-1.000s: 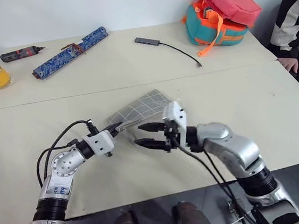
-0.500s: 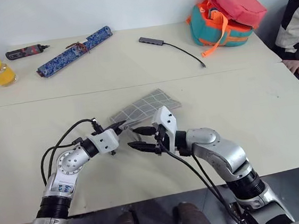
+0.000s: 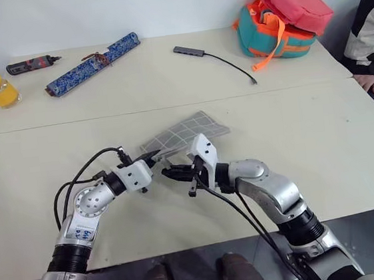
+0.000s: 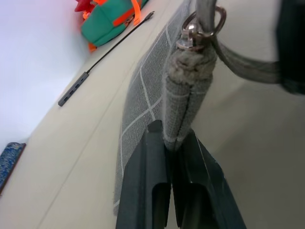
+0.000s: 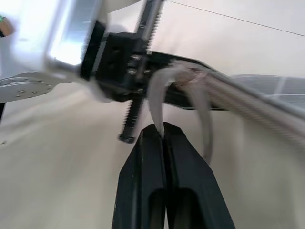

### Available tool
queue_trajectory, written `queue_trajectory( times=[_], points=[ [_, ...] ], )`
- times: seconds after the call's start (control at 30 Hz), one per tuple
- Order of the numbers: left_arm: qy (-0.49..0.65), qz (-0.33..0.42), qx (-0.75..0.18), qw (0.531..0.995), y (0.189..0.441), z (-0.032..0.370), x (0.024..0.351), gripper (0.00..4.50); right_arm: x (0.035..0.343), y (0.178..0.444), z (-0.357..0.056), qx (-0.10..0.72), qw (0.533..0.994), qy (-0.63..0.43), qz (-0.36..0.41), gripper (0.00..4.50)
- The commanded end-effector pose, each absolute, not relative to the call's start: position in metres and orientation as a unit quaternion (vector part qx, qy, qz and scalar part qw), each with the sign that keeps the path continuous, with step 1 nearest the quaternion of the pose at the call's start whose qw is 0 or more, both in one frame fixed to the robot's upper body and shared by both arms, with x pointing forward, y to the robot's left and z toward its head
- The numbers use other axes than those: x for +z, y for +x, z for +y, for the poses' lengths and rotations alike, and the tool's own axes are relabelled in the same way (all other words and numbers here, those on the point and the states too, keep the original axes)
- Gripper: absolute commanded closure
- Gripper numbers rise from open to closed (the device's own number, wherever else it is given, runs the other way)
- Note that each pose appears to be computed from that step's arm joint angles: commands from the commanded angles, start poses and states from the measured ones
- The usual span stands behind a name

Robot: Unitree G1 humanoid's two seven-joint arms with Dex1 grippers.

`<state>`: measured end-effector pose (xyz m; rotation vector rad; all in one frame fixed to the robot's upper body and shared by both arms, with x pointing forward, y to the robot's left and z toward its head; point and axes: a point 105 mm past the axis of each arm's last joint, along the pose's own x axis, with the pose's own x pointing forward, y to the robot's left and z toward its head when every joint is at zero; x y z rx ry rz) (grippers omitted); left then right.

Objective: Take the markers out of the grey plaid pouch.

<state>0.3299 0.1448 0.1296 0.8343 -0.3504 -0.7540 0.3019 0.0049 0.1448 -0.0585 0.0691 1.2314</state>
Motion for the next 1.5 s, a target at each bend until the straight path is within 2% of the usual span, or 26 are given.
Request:
queue_trajectory(
  times=[0.03, 0.27, 0.37, 0.5, 0.6, 0.7, 0.8, 0.97, 1.07, 1.17, 1.27, 1.37, 1.47, 1.5],
  points=[
    [0.391, -0.182, -0.358, 0.828, 0.323, 0.150, 0.142, 4.50, 0.157, 0.308, -0.008, 0.571, 0.820, -0.043, 0.006, 4.46],
    [0.345, -0.169, -0.399, 0.833, 0.308, 0.175, 0.151, 4.50, 0.157, 0.339, -0.069, 0.515, 0.847, -0.133, 0.013, 4.46],
    [0.345, -0.160, -0.400, 0.834, 0.304, 0.191, 0.152, 4.50, 0.155, 0.357, -0.113, 0.469, 0.863, -0.185, 0.031, 4.46],
    [0.336, -0.155, -0.398, 0.839, 0.304, 0.198, 0.153, 4.50, 0.153, 0.367, -0.142, 0.440, 0.869, -0.222, 0.041, 4.46],
    [0.333, -0.157, -0.402, 0.838, 0.303, 0.198, 0.153, 4.50, 0.156, 0.371, -0.153, 0.427, 0.873, -0.232, 0.036, 4.46],
    [0.330, -0.160, -0.403, 0.839, 0.304, 0.195, 0.153, 4.50, 0.158, 0.369, -0.144, 0.439, 0.870, -0.222, 0.025, 4.46],
    [0.328, -0.160, -0.405, 0.838, 0.305, 0.191, 0.152, 4.50, 0.159, 0.360, -0.133, 0.470, 0.858, -0.206, 0.020, 3.88],
    [0.329, -0.161, -0.405, 0.838, 0.305, 0.190, 0.151, 4.50, 0.157, 0.348, -0.145, 0.484, 0.844, -0.227, 0.047, 2.21],
    [0.333, -0.160, -0.401, 0.838, 0.306, 0.191, 0.151, 4.50, 0.167, 0.345, -0.165, 0.473, 0.842, -0.256, 0.053, 2.21],
    [0.334, -0.157, -0.400, 0.839, 0.307, 0.193, 0.150, 4.50, 0.179, 0.334, -0.170, 0.497, 0.832, -0.242, 0.053, 2.21],
    [0.333, -0.156, -0.401, 0.839, 0.308, 0.191, 0.148, 4.50, 0.195, 0.319, -0.149, 0.544, 0.812, -0.208, 0.025, 2.21],
    [0.330, -0.158, -0.403, 0.839, 0.309, 0.187, 0.149, 4.50, 0.210, 0.317, -0.123, 0.556, 0.811, -0.183, -0.024, 2.21],
    [0.328, -0.160, -0.404, 0.839, 0.312, 0.183, 0.150, 4.50, 0.214, 0.312, -0.090, 0.568, 0.802, -0.172, -0.068, 2.75],
    [0.328, -0.160, -0.404, 0.839, 0.313, 0.181, 0.150, 4.50, 0.215, 0.313, -0.080, 0.566, 0.804, -0.168, -0.079, 3.08]
  ],
)
